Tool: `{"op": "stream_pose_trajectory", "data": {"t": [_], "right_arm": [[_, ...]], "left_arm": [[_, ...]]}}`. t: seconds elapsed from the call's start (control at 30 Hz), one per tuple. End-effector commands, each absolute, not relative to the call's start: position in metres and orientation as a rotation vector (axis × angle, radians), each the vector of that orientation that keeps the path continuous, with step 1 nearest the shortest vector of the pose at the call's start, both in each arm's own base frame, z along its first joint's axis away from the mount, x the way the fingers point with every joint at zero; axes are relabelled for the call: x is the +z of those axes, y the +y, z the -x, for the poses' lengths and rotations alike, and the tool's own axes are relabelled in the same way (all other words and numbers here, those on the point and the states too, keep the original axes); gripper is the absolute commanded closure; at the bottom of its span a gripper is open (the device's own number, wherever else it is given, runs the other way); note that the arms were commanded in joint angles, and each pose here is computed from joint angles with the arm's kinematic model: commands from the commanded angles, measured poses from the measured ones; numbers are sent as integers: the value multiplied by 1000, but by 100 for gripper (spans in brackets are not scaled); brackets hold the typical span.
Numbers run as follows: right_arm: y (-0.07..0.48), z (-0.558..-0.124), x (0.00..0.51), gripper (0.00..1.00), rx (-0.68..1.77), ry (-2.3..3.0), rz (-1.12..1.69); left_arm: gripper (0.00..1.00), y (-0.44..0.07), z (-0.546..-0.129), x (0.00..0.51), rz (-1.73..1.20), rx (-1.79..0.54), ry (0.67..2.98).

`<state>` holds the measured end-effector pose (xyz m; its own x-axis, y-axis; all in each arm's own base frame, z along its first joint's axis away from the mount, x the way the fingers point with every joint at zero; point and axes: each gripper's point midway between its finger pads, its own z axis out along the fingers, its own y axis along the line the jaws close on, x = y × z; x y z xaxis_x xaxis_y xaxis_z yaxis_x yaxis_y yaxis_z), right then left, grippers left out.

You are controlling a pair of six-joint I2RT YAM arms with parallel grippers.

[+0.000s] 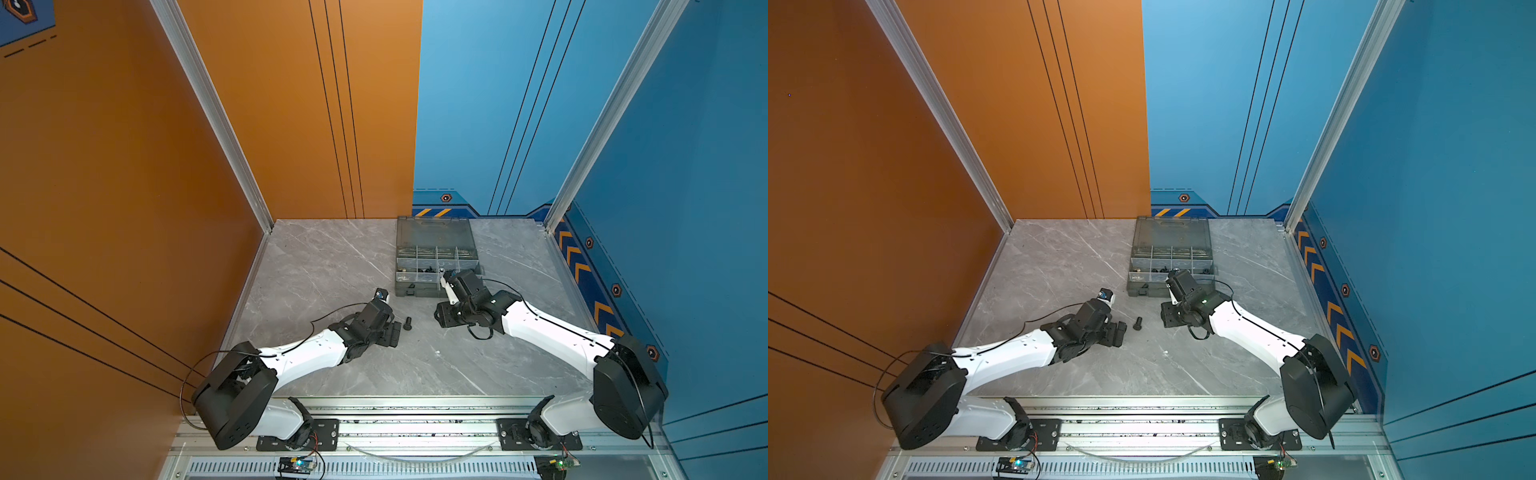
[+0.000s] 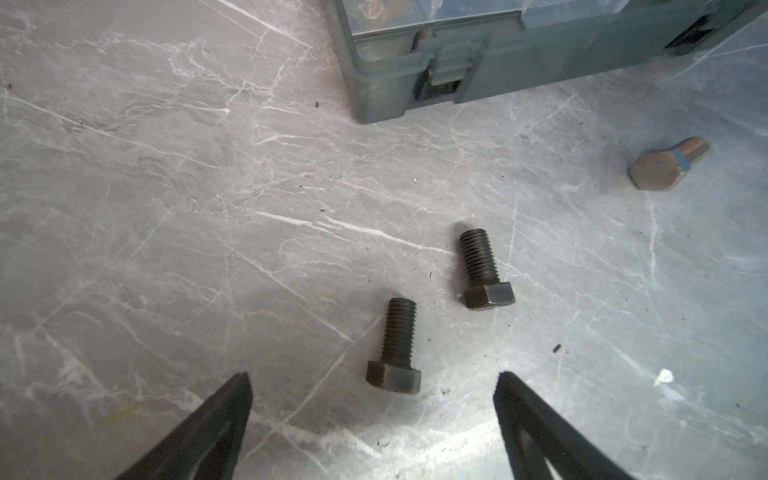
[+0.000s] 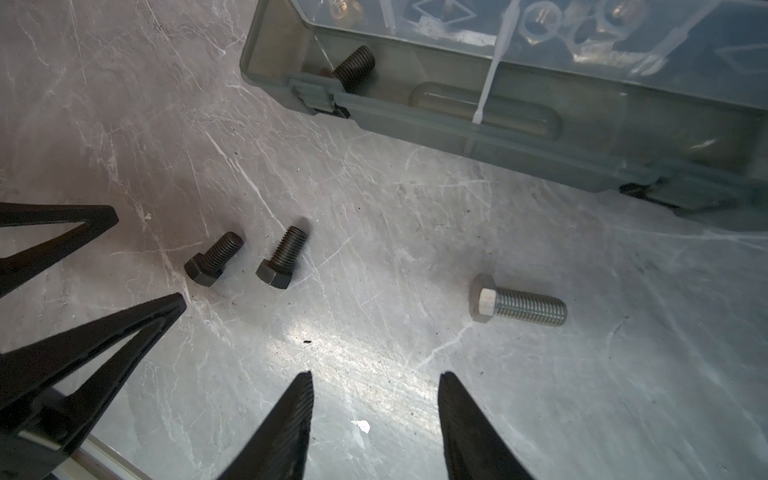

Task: Sort the screws and nuts into containers
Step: 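Move the left gripper to the remaining black bolts while the right gripper draws back, then lower the left gripper around a black hex bolt and close it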

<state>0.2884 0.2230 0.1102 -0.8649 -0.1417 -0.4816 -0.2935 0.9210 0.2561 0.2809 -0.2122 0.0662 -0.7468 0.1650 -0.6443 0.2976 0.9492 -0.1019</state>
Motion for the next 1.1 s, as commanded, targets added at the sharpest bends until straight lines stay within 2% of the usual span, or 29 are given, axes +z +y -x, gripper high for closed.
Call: {"op": "stream_pose_trajectory", "data": {"t": [0.0, 0.3, 0.33, 0.5, 0.87, 1.07], "right_arm": [[220, -283, 110, 48, 478, 2623, 291], [217, -280, 102, 48, 485, 2630, 270], [217, -279, 102, 48, 487, 2630, 272], [216, -279, 102, 48, 489, 2629, 266], [215, -279, 103, 48, 492, 2629, 257], [216, -279, 102, 48, 494, 2631, 258]], "left_arm": [[9, -210, -280, 59, -343, -208, 2462], [13, -215, -283, 49, -321, -217, 2475], [17, -214, -284, 48, -317, -215, 2479], [26, -216, -284, 38, -302, -213, 2515], [31, -221, -286, 28, -290, -215, 2546], [40, -222, -287, 24, -289, -214, 2560]]}}
